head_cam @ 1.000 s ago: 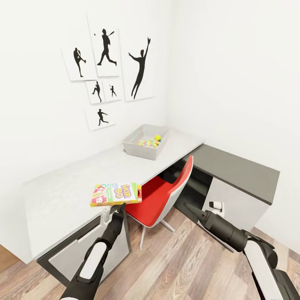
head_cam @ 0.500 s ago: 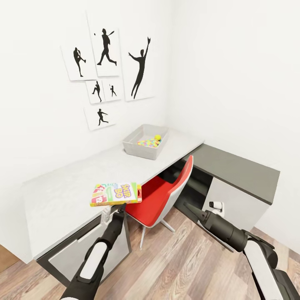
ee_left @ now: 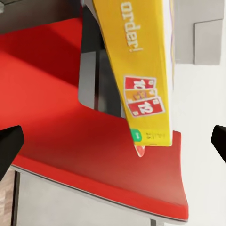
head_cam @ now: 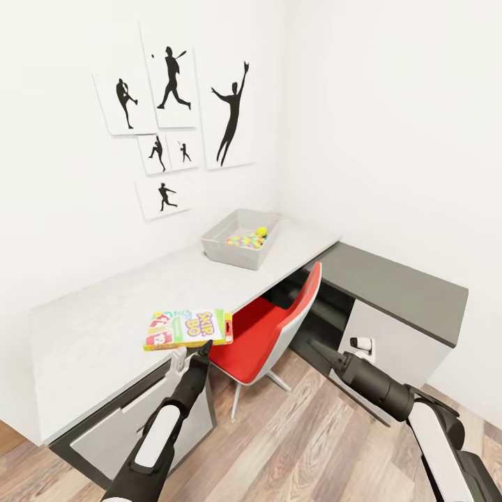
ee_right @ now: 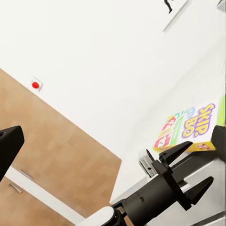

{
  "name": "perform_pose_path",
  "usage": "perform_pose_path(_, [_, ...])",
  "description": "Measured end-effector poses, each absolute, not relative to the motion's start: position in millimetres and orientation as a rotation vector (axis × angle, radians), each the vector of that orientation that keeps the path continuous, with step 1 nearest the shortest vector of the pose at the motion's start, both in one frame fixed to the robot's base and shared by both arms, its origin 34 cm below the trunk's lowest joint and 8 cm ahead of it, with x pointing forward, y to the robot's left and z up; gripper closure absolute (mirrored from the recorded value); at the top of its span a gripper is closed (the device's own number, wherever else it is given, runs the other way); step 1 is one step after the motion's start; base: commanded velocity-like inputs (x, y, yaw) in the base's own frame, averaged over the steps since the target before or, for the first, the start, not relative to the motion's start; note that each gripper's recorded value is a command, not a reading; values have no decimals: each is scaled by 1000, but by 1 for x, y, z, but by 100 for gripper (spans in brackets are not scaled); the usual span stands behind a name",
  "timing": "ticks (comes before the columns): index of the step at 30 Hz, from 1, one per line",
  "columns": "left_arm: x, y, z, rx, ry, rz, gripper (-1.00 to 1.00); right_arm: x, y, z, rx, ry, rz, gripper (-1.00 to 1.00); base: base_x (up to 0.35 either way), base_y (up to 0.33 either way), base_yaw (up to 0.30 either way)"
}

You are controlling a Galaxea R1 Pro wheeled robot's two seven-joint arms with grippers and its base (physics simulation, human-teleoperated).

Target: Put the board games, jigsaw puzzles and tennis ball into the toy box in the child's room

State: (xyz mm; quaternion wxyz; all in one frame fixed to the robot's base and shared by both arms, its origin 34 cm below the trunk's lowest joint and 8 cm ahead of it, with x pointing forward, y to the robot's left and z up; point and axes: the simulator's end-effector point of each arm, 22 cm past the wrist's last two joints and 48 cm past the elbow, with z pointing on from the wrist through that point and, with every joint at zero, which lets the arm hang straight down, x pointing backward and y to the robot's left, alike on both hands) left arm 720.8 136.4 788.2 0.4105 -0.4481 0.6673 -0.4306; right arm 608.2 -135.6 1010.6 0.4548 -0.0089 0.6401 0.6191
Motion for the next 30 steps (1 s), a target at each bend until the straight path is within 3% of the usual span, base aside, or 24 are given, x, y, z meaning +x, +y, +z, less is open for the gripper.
perform_pose_path(30, [721, 132, 789, -1117, 1686, -1089, -100, 608, -135, 1010, -22, 1579, 1528, -100, 60, -5, 0])
